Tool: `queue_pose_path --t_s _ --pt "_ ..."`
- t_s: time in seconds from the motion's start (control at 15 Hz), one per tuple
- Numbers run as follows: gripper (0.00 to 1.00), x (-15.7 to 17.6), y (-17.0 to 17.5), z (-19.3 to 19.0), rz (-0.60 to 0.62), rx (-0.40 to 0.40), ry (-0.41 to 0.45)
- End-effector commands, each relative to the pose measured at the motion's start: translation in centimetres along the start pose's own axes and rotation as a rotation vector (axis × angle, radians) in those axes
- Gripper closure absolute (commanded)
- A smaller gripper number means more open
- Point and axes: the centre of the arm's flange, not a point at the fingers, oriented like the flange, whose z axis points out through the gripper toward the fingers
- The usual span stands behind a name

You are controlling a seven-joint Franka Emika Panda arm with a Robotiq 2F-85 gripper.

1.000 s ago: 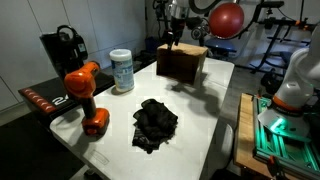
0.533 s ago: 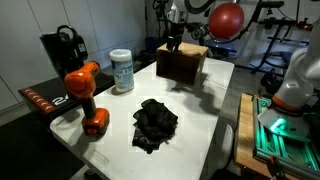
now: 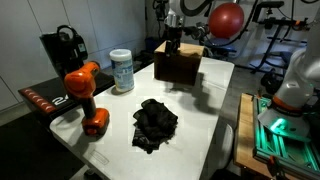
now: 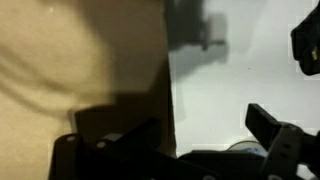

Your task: Turn the brown box upside down.

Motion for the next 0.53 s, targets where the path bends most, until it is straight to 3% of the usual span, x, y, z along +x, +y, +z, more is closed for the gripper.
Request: queue_pose_path --t_s 0.0,0.47 --pt "0.00 1.0 -2.3 1.0 0.033 0.002 -0.032" --pt "0.00 1.6 -7.0 1.5 0.034 -0.039 -0.030"
